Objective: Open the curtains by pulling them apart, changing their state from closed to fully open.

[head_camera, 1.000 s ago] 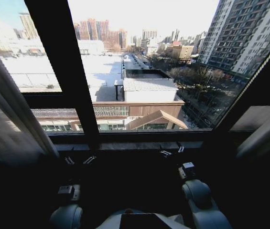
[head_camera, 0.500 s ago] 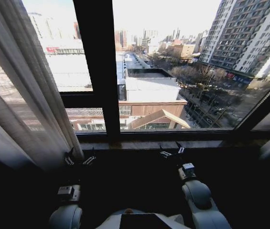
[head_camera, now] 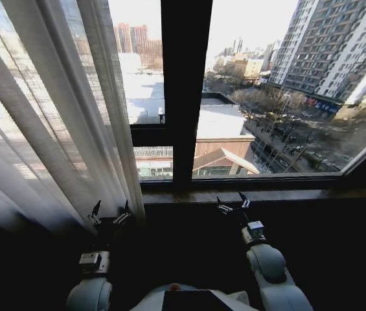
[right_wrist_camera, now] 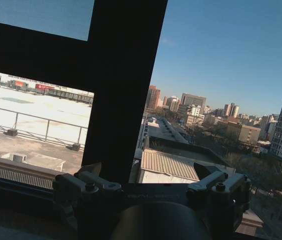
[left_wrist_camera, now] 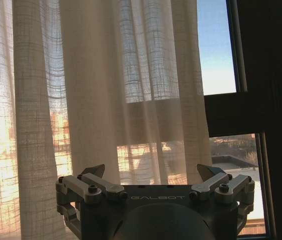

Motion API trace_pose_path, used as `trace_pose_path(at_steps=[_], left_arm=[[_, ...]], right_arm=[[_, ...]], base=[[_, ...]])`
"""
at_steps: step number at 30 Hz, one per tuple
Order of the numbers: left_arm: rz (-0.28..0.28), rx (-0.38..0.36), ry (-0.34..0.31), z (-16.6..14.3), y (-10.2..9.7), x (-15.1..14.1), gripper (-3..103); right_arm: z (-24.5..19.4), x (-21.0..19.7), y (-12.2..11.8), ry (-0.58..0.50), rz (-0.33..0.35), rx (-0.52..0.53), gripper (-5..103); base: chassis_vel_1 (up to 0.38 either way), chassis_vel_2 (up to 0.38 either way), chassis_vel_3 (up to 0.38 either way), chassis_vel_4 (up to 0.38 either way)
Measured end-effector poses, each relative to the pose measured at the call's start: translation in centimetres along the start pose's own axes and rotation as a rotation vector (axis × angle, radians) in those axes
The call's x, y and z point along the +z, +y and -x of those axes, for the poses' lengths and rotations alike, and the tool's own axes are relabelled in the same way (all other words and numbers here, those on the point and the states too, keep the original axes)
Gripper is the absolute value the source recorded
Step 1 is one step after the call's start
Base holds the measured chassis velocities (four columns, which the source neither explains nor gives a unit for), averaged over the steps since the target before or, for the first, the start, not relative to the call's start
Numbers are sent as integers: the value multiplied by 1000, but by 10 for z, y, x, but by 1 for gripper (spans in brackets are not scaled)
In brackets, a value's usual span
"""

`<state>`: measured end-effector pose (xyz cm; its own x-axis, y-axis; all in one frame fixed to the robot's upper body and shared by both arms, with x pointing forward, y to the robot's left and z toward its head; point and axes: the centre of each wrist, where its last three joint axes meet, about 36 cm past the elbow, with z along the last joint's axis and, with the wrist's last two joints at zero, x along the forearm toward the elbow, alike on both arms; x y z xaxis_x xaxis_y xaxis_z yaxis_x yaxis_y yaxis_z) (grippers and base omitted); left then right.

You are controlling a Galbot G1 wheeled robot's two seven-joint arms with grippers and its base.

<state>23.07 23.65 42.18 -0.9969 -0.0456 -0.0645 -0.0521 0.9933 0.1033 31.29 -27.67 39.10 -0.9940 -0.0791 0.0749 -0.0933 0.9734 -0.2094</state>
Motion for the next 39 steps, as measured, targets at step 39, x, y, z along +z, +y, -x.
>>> trace_pose_path(at_steps=[39], left_arm=[[13,104,84,135,-121,7,100]], right_arm=[[20,-3,-13,-46,12,23,100]], base=[[45,42,-44,-48]])
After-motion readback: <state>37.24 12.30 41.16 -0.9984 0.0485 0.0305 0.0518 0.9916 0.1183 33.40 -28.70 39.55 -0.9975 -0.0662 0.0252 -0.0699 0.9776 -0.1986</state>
